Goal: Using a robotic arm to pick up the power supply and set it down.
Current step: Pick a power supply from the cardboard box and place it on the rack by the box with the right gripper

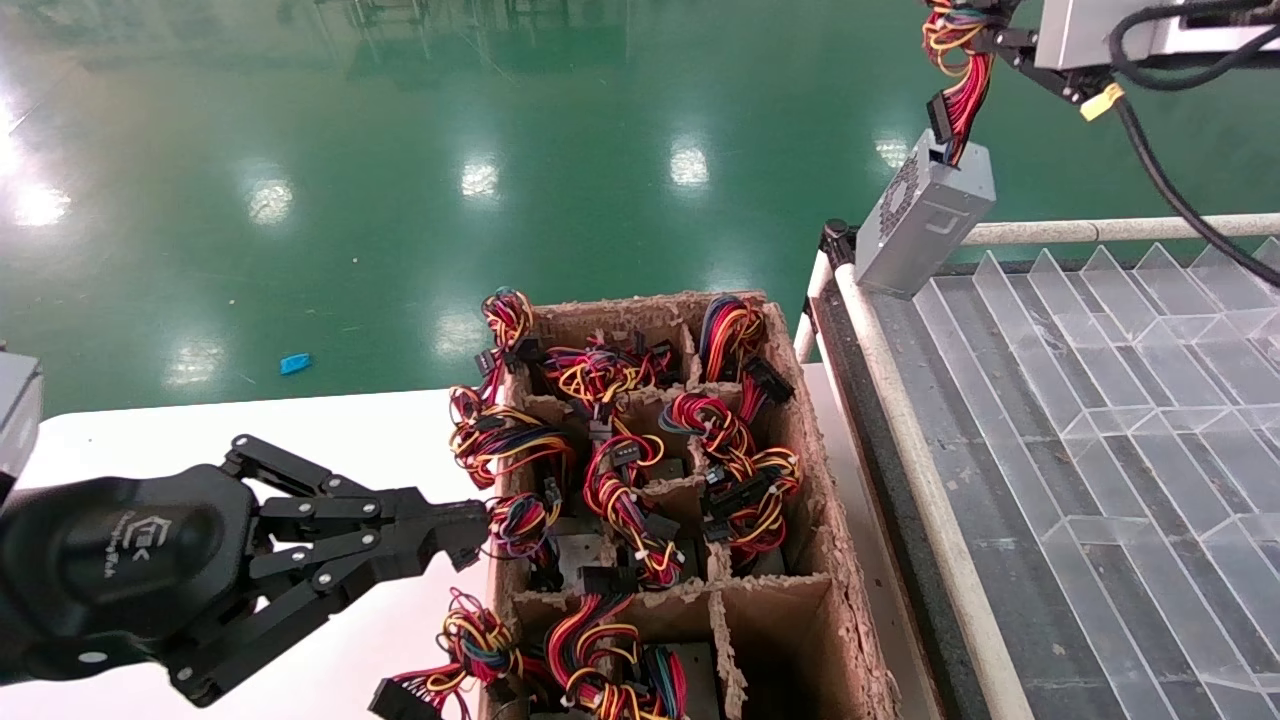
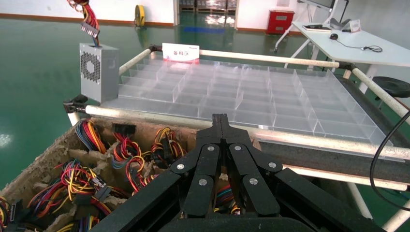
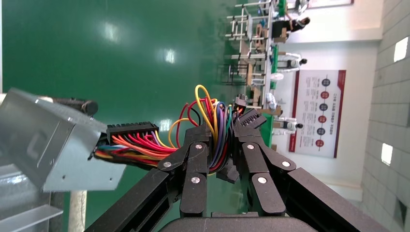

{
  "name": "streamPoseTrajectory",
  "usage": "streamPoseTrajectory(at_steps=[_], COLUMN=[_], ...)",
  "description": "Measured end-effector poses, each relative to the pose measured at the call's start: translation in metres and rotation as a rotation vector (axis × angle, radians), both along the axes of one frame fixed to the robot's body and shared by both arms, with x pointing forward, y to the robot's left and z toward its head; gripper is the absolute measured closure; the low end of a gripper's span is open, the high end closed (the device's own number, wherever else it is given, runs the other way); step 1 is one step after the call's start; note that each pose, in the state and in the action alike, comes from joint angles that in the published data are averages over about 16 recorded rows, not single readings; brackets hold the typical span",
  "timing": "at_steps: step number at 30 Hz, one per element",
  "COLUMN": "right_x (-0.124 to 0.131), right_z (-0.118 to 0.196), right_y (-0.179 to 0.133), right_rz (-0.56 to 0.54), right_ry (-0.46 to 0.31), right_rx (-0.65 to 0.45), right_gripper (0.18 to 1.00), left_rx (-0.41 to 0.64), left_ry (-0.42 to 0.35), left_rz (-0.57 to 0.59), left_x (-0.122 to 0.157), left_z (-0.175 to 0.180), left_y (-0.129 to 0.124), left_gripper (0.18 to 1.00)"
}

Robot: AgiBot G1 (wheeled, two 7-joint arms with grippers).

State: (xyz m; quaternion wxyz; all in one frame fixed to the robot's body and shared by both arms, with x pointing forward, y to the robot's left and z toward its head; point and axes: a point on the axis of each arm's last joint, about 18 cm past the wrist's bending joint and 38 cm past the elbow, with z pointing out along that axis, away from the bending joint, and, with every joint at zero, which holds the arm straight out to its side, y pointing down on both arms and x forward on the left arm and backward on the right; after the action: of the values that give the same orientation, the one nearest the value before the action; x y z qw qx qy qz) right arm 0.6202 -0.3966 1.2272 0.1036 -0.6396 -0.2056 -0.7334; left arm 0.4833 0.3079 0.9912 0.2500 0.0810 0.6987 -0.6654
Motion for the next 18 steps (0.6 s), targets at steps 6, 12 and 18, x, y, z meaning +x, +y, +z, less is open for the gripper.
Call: streamPoseTrajectory(at_steps=[6,12,18], right_x=[0.012,0.021,0.028], right_z=[-0.005,-0.01,-0.016], right_y=[-0.006,-0.01,-0.014], right_rz=[-0.033,-0.059,-0.078], right_ry=[-0.002,-0.001,0.003], right_rx=[-0.011,-0.017,-0.022], right_gripper=[0.93,0.93,0.93], left_rx=[0.0,0.0,0.0], left_ry=[0.0,0.0,0.0], left_rz=[0.0,0.0,0.0], left_x=[0.0,0.0,0.0], left_z=[0.0,0.0,0.0], left_y=[0.0,0.0,0.0], left_gripper=[0.993,0.993,0.993])
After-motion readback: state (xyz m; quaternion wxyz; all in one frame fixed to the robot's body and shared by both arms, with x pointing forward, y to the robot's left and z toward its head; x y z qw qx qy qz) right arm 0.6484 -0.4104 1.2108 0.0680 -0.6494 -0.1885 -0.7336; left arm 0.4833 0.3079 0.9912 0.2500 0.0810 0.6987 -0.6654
